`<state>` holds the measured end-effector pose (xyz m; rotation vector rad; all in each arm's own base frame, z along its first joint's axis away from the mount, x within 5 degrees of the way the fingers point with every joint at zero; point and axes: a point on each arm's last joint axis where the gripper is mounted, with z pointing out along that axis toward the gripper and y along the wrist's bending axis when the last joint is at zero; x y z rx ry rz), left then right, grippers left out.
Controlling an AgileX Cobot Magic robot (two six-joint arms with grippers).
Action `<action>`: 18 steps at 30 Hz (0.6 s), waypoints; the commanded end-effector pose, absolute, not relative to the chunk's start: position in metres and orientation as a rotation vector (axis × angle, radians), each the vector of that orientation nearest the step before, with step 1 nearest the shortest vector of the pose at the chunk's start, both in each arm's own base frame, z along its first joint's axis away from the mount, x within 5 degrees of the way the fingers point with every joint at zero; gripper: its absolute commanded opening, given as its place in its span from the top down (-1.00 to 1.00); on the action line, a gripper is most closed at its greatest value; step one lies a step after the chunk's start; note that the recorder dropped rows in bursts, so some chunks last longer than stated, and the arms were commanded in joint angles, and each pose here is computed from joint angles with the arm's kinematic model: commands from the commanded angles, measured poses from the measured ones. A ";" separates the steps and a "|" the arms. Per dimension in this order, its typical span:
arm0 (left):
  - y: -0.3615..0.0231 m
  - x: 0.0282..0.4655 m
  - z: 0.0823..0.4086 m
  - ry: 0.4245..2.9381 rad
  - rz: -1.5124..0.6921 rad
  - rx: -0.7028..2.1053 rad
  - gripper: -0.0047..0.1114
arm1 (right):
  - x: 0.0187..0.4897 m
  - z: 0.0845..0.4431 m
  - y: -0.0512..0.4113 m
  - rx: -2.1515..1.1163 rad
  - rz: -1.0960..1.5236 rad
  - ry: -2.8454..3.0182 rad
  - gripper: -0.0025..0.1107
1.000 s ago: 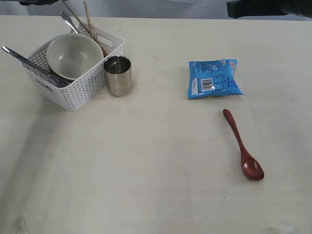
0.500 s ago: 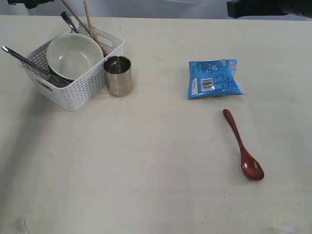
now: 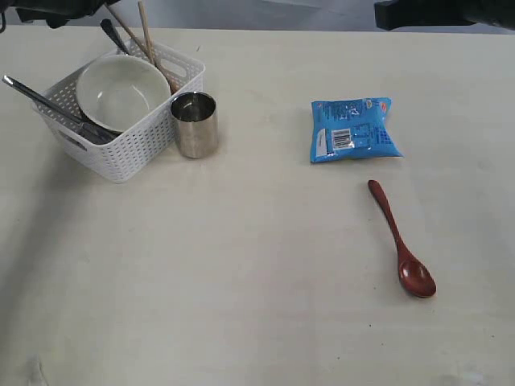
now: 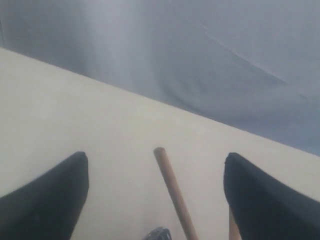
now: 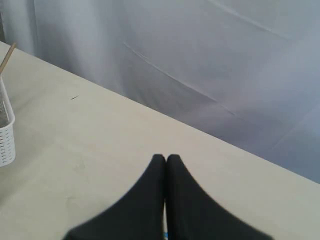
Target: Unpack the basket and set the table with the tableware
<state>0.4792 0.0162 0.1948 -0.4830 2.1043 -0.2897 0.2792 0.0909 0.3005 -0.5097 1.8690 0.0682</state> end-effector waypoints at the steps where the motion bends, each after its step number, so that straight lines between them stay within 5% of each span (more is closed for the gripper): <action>1: 0.018 0.482 0.197 2.075 -0.290 -0.507 -0.29 | 0.278 0.302 0.089 -0.503 0.065 1.864 0.96; 10: 0.019 0.482 0.198 2.065 -0.282 -0.508 -0.27 | 0.278 0.302 0.089 -0.503 0.065 1.864 0.96; 18: 0.018 0.482 0.198 2.063 -0.300 -0.532 0.12 | 0.278 0.302 0.089 -0.503 0.065 1.864 0.96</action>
